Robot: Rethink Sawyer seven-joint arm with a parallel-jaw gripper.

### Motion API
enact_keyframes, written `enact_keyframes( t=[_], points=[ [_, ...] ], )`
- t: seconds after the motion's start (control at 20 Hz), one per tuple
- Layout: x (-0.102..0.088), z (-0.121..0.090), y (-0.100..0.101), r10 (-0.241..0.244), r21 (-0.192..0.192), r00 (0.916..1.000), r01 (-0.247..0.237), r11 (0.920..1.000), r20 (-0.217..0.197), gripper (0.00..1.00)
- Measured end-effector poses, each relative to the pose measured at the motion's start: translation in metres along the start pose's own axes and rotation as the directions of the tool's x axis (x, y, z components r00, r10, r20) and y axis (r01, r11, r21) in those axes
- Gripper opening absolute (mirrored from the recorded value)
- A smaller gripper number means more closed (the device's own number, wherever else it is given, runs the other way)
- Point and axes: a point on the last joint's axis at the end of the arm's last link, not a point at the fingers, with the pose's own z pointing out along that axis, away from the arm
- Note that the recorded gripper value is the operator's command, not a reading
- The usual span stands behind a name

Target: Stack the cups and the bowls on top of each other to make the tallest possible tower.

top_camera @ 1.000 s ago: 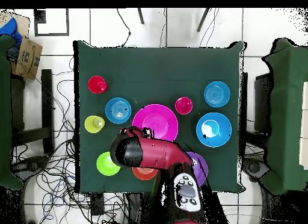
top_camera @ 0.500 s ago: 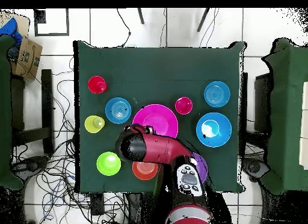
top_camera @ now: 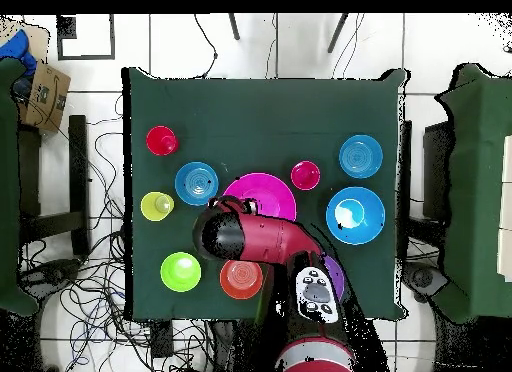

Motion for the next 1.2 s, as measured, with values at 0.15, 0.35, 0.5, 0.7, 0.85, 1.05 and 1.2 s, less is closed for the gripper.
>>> enact_keyframes(
  t=[0.15, 0.35, 0.5, 0.7, 0.85, 1.05, 1.2],
  points=[
    [-0.003, -0.003, 0.0, -0.002, 0.003, 1.0, 0.001, 1.0, 0.008, 1.0],
    [-0.015, -0.019, -0.001, -0.002, 0.005, 0.999, 0.002, 1.0, 0.045, 1.0],
    [-0.023, -0.031, -0.001, -0.003, 0.006, 0.9978, 0.003, 1.0, 0.067, 1.0],
    [-0.03, -0.045, 0.002, -0.005, 0.007, 0.9967, 0.004, 1.0, 0.081, 1.0],
    [-0.033, -0.051, 0.007, -0.007, 0.004, 0.9961, 0.006, 1.0, 0.088, 1.0],
    [-0.034, -0.051, 0.012, 0.001, -0.005, 0.9968, -0.001, 1.0, 0.08, 1.0],
    [-0.037, -0.047, 0.009, 0.007, -0.011, 0.9972, -0.007, 0.9999, 0.074, 1.0]
  ],
)
